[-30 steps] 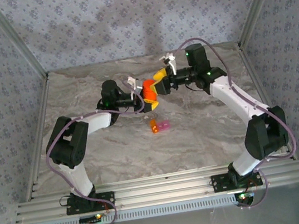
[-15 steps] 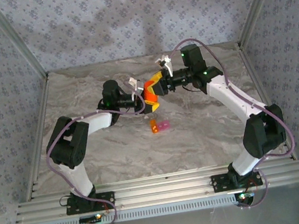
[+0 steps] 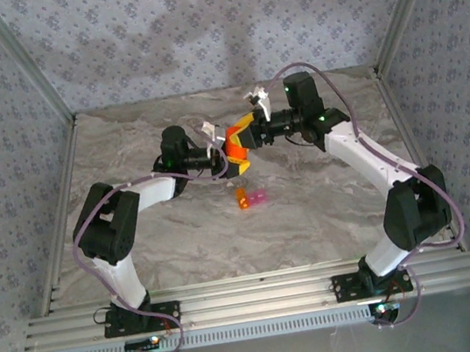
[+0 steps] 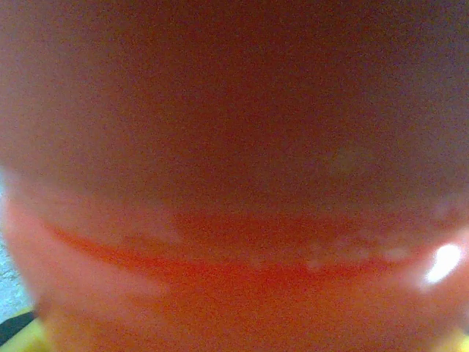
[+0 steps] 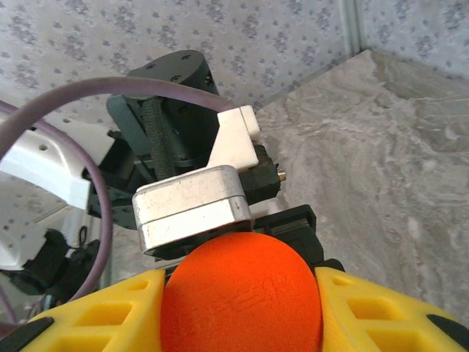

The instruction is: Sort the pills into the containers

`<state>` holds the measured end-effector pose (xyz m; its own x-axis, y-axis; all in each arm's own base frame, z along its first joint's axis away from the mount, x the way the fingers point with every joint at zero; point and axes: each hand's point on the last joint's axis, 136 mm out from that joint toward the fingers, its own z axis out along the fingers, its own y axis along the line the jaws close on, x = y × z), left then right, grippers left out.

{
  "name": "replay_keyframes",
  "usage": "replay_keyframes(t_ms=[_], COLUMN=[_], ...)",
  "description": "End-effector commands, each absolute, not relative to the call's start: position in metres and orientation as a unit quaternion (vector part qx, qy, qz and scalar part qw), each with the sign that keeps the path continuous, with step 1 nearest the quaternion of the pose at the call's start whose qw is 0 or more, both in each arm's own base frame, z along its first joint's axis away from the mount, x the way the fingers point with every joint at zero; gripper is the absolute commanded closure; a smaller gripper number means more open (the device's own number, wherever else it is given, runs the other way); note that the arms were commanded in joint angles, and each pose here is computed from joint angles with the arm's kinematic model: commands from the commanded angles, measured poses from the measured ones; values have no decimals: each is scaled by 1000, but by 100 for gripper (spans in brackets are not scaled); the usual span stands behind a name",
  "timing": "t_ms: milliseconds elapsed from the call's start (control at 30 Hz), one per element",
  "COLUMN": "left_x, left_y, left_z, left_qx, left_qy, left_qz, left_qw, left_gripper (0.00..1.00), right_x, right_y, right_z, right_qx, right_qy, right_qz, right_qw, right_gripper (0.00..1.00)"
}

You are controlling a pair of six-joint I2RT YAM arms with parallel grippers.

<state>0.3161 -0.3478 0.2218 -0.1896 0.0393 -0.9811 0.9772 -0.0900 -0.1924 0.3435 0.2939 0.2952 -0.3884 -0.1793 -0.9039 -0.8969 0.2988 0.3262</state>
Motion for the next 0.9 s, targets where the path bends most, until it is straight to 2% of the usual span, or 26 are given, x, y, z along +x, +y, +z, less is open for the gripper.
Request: replay_keyframes(t_ms=[0,133,367,433,533,600,700,867], left_x=[314,317,319,319,320,319,317,313], left_y=[-350,-350,-350,-351,-350,-350,-350,-351], left_z=[269,273,271,269,265,263,261,260], left_qx=[494,486,484,484,485,487,491,497], left_qy=[475,475,478,479,482,483,481,480], left_qz=[-540,-535,-535,-535,-537,-540,-545,-557], left_qw=[488,502,501,499,494,488,479,461], left_gripper=[100,100,100,100,100,100,100,100], right_x=[350,355,355,354,349,346,342,343], right_y=[298,292,295,295,290,282,269,253], right_z=[258,232,244,255,278,291,307,321], right_qx=[-323,-258,-251,-264,-292,-311,-333,-360], right_qy=[756,785,769,759,736,722,702,682], right_qz=[417,393,416,425,443,449,458,468], right_qw=[388,403,415,416,422,426,432,430], right_gripper=[60,60,58,52,36,30,26,25])
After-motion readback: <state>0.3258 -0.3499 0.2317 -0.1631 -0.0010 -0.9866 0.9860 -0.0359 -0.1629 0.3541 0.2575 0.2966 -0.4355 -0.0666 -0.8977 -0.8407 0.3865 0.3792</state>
